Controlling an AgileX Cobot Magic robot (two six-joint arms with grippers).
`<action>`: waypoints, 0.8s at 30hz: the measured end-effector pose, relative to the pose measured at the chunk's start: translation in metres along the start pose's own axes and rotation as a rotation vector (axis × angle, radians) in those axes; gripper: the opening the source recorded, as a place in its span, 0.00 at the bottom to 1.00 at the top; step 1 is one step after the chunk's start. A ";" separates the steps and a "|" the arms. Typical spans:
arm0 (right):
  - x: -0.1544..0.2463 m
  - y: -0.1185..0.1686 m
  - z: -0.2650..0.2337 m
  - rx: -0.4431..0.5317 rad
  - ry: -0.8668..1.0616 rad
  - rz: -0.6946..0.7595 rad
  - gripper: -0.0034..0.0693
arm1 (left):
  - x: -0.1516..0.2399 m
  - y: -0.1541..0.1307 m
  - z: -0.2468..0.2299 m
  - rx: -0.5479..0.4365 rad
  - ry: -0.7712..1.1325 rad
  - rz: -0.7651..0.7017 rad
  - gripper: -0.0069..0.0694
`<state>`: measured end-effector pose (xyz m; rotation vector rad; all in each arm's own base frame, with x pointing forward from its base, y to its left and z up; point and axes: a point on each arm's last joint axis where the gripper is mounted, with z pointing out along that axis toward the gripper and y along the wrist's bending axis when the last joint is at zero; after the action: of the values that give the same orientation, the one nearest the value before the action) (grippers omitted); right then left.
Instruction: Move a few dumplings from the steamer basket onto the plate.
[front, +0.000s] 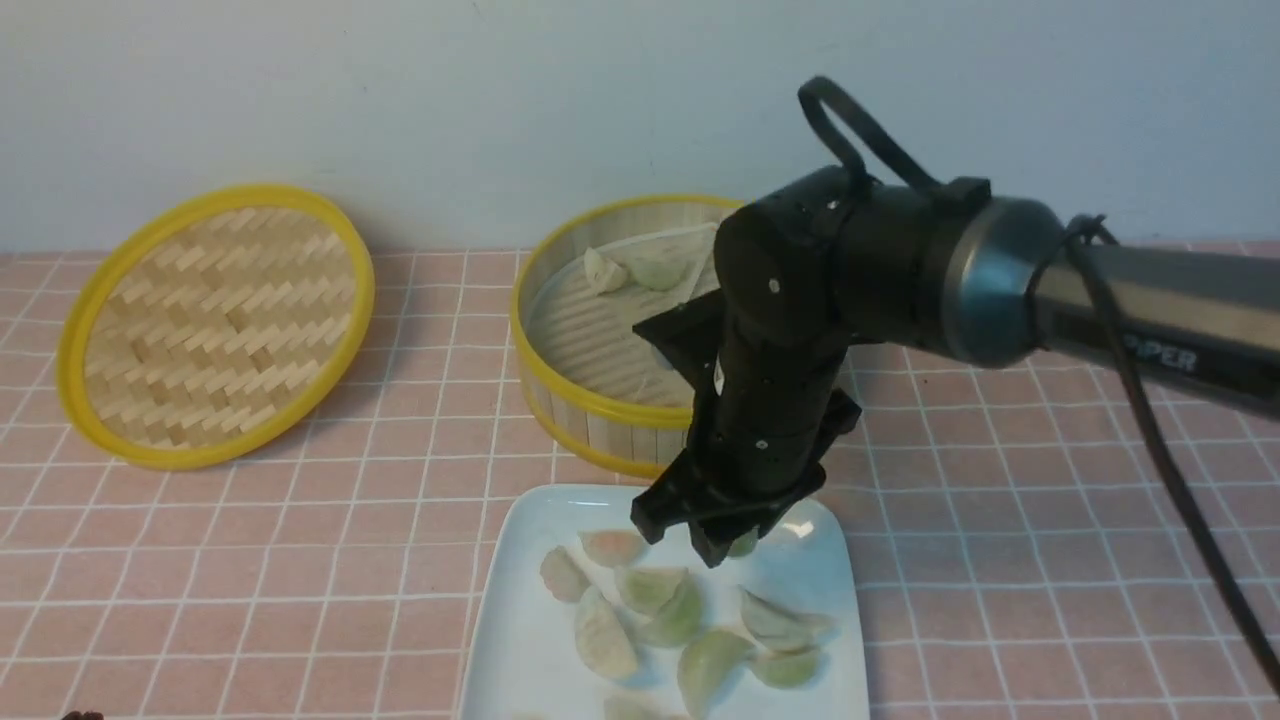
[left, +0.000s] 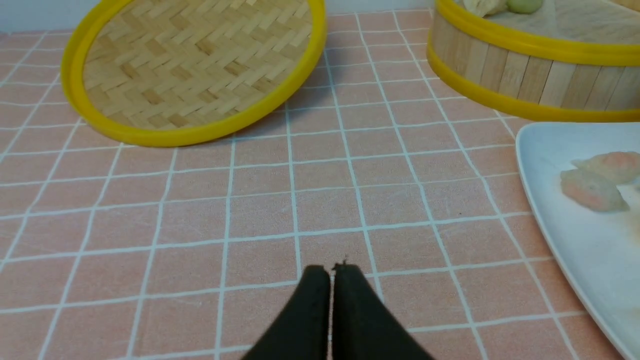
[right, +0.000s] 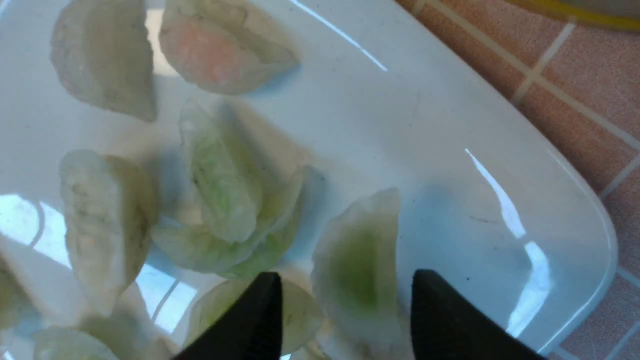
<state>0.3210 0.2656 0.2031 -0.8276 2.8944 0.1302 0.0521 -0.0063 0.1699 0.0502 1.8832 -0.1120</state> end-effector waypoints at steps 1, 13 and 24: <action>0.000 0.000 0.002 0.000 0.002 0.007 0.59 | 0.000 0.000 0.000 0.000 0.000 0.000 0.08; 0.003 0.005 -0.082 0.006 -0.166 -0.010 0.38 | 0.000 0.000 0.000 0.000 0.001 0.000 0.08; 0.135 -0.010 -0.281 -0.070 -0.762 0.061 0.03 | 0.000 0.000 0.000 0.000 0.001 0.000 0.08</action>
<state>0.1850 0.1535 0.4609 -0.5350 2.1995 0.4460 0.0521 -0.0063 0.1698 0.0503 1.8843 -0.1120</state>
